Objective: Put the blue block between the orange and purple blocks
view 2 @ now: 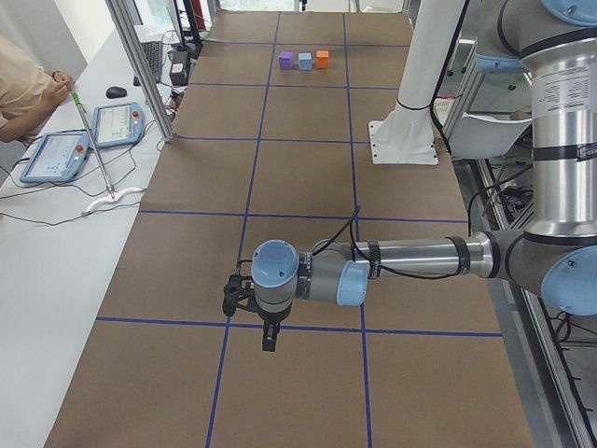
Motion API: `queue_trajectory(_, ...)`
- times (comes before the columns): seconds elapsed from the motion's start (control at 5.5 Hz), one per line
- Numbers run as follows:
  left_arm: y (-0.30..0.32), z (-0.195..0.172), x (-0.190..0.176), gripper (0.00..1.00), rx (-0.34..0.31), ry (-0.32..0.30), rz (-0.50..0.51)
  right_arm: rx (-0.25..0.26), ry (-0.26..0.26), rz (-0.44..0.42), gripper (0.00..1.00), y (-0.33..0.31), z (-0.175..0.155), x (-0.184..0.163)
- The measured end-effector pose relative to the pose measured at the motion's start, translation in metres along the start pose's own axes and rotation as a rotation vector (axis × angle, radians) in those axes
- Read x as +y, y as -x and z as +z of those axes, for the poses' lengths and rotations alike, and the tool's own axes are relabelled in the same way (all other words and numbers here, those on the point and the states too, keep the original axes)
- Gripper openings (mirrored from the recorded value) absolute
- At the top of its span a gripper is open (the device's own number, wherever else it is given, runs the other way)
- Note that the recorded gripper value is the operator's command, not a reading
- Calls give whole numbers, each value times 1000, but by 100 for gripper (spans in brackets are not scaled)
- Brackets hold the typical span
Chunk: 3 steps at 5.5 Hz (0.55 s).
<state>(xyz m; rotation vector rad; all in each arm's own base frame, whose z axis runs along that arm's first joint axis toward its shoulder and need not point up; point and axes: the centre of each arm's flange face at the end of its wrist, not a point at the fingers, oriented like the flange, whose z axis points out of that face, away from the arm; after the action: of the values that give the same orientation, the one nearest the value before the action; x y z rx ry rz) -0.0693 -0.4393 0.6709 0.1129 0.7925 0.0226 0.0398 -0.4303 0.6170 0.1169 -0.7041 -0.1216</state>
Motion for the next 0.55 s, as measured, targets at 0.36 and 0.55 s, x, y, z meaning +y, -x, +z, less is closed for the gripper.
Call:
queue_trajectory(0.36, 2, 2, 5, 100, 1, 6, -6, 0, 0, 0, 100, 0, 0, 0)
queue_trajectory(0.55, 2, 2, 5, 100, 1, 6, -6, -1, -1, -2, 100, 1, -1, 0)
